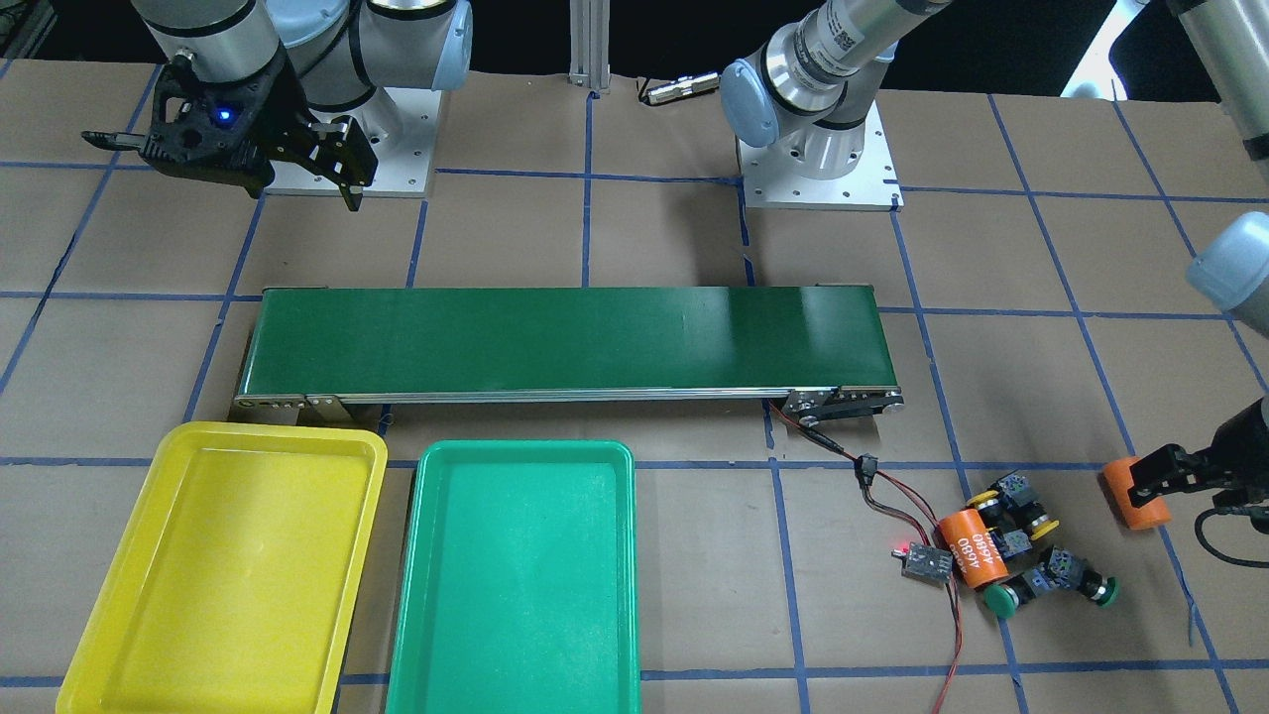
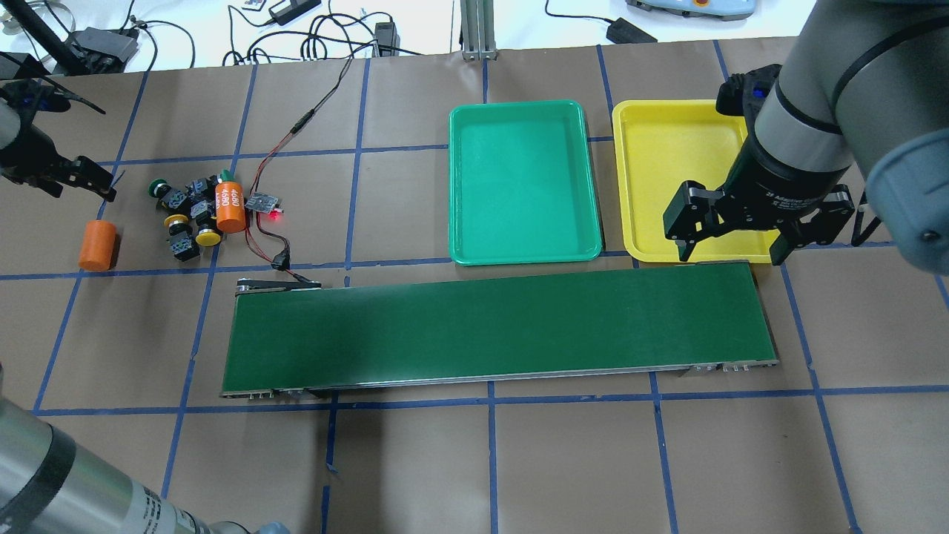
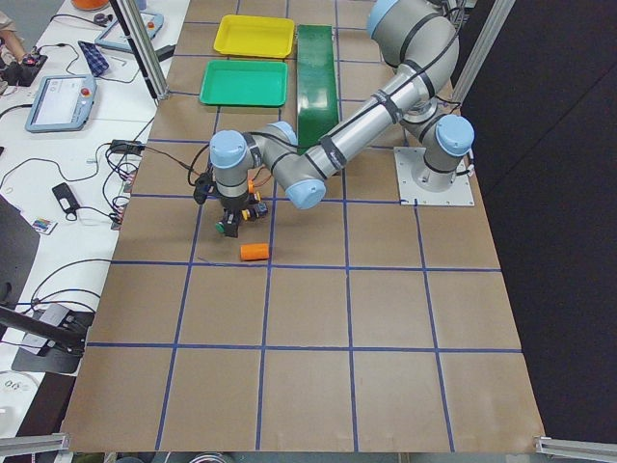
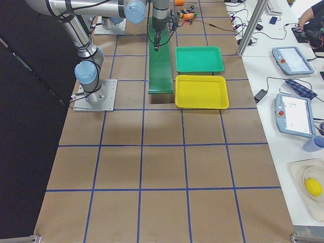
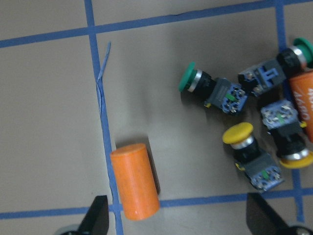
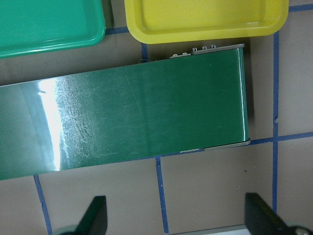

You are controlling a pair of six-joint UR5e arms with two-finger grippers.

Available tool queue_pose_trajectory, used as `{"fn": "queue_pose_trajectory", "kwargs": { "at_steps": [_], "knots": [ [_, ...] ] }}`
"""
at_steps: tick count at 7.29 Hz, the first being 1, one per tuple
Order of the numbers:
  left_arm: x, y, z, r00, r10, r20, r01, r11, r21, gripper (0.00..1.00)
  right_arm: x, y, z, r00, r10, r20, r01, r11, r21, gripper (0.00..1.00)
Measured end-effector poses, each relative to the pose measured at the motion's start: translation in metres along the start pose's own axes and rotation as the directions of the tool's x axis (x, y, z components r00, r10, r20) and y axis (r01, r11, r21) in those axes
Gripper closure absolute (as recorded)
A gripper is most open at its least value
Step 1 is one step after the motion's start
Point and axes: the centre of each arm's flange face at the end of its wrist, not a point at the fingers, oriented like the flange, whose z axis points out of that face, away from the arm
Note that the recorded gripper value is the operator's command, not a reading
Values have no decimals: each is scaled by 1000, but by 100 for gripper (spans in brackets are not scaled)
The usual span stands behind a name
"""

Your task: Sort buttons by color to trays

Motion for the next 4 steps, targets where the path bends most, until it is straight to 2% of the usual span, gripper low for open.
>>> {"fn": "queue_pose_trajectory", "kwargs": {
  "at_steps": [2, 3, 4],
  "knots": [
    [-17, 8, 48, 1000, 13, -17, -13, 1000, -25, 0, 0, 0, 1, 1000, 1, -1, -1, 1000, -2, 0],
    [-29, 18, 69, 1000, 3, -27, -4, 999, -45, 22, 0, 1, 2, 1000, 2, -1, -2, 1000, -6, 0],
    [-40, 25, 87, 999, -9, -34, 6, 998, -60, 99, 0, 3, 6, 1000, 2, -3, -2, 1000, -15, 0]
  ]
}}
